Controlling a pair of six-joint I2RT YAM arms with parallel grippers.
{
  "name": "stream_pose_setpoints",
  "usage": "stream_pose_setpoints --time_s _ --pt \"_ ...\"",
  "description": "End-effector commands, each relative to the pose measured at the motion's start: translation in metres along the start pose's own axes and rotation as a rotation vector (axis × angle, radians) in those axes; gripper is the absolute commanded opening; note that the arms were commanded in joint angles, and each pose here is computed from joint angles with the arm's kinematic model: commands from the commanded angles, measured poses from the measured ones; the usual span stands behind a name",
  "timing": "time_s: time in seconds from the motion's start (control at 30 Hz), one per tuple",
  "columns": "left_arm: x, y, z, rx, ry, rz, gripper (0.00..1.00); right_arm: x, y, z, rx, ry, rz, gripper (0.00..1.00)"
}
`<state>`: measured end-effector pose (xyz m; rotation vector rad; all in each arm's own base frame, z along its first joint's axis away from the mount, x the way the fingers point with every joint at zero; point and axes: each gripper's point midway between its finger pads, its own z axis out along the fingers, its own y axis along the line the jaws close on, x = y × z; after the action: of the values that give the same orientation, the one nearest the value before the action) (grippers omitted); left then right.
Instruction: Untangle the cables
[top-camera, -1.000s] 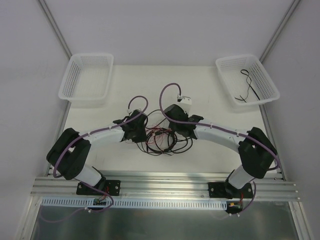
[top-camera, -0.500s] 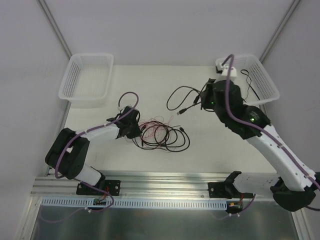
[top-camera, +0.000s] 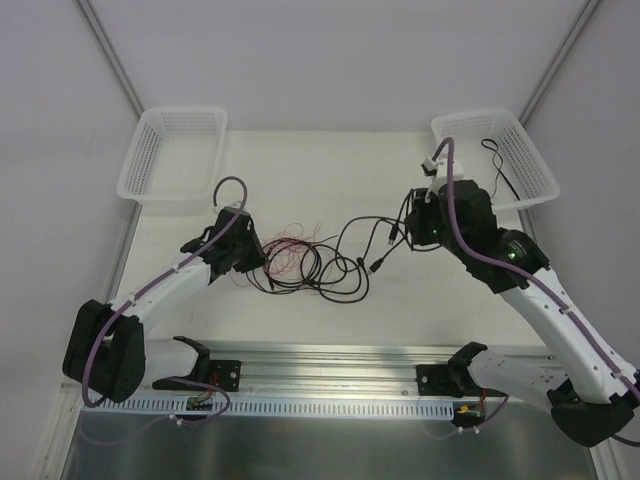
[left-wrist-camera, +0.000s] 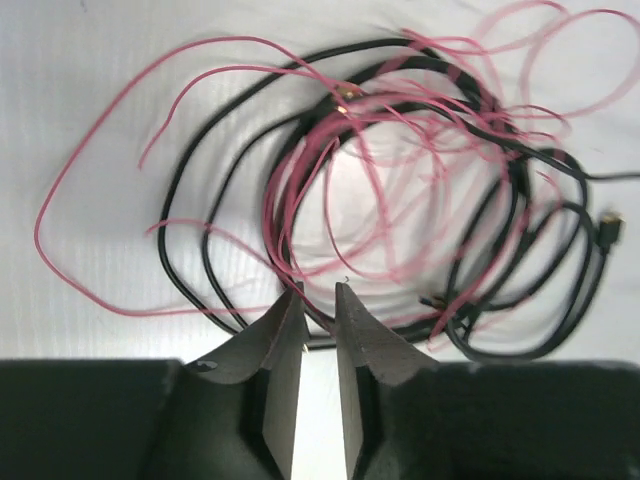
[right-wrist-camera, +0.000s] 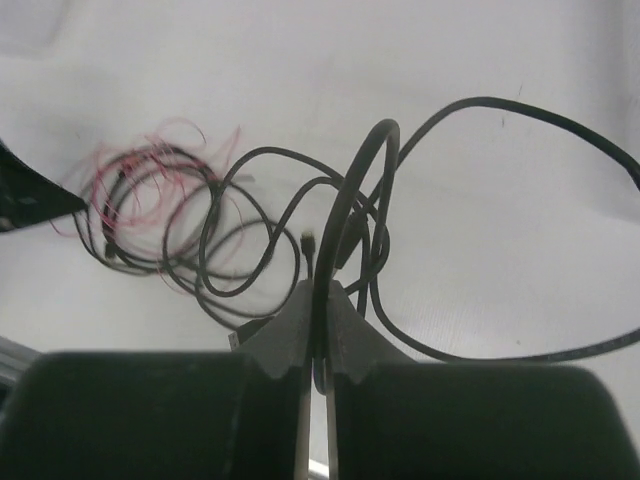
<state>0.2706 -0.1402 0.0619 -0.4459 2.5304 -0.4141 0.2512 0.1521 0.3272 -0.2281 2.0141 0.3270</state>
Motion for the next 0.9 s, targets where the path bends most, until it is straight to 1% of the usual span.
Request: stream_pose_setpoints --time_s 0.0,0.03,0.07,0.1,0.13,0.17,0.23,0.27,0.33,0.37,0.4,0.5,0.53,0.6,0.63,0.7,0.77,0.87 --pt "-0.001 -0.019 -0.031 0.121 0.005 0.072 0.22 0.022 0.007 0.017 -0.060 0.040 -0.004 0.01" --pt "0.001 -0.024 -0.037 0.153 0.016 0.082 0.32 0.027 0.006 0.021 -0.061 0.052 -0.001 0.01" --pt "0.004 -0.023 -0.042 0.159 0.030 0.092 0.38 0.032 0.004 0.025 -0.059 0.063 0.001 0.01" --pt "0.001 -0.028 -0.051 0.189 0.018 0.109 0.46 0.039 0.004 0.028 -0.060 0.084 -0.001 0.01" --pt "0.003 -0.030 -0.055 0.204 0.025 0.119 0.59 0.043 0.005 0.032 -0.074 0.100 0.000 0.01" --pt "0.005 -0.034 -0.063 0.234 0.033 0.137 0.65 0.043 0.005 0.033 -0.079 0.100 -0.001 0.01" --pt "0.005 -0.039 -0.073 0.262 0.037 0.159 0.74 0.043 0.002 0.036 -0.073 0.100 -0.009 0.01" --pt "0.005 -0.042 -0.078 0.284 0.037 0.176 0.84 0.042 0.000 0.037 -0.062 0.098 -0.010 0.01" --pt "0.003 -0.045 -0.088 0.294 0.043 0.199 0.92 0.035 -0.007 0.038 -0.041 0.085 -0.011 0.01" --pt "0.002 -0.045 -0.091 0.297 0.038 0.225 0.97 0.033 -0.010 0.039 -0.034 0.083 -0.009 0.01" --pt "-0.002 -0.048 -0.098 0.298 0.037 0.239 0.99 0.029 -0.012 0.039 -0.027 0.076 -0.007 0.01" --pt "-0.013 -0.047 -0.111 0.279 0.011 0.297 0.99 0.007 -0.024 0.036 -0.005 0.028 -0.007 0.01" --pt "-0.019 -0.047 -0.115 0.271 -0.008 0.310 0.99 -0.006 -0.024 0.032 -0.011 0.000 -0.009 0.01" --pt "-0.033 -0.045 -0.121 0.247 -0.064 0.351 0.99 -0.018 -0.028 0.031 -0.011 -0.018 -0.013 0.01" --pt "-0.038 -0.045 -0.124 0.245 -0.087 0.377 0.99 -0.026 -0.023 0.028 -0.049 -0.027 -0.011 0.01" --pt "-0.043 -0.048 -0.127 0.256 -0.107 0.407 0.99 -0.026 -0.010 0.031 -0.134 0.000 -0.021 0.01" --pt "-0.044 -0.049 -0.126 0.265 -0.108 0.450 0.99 -0.029 -0.007 0.032 -0.151 -0.008 -0.034 0.01" --pt "-0.046 -0.044 -0.120 0.240 -0.114 0.492 0.99 -0.038 -0.035 0.035 -0.005 -0.037 -0.030 0.01"
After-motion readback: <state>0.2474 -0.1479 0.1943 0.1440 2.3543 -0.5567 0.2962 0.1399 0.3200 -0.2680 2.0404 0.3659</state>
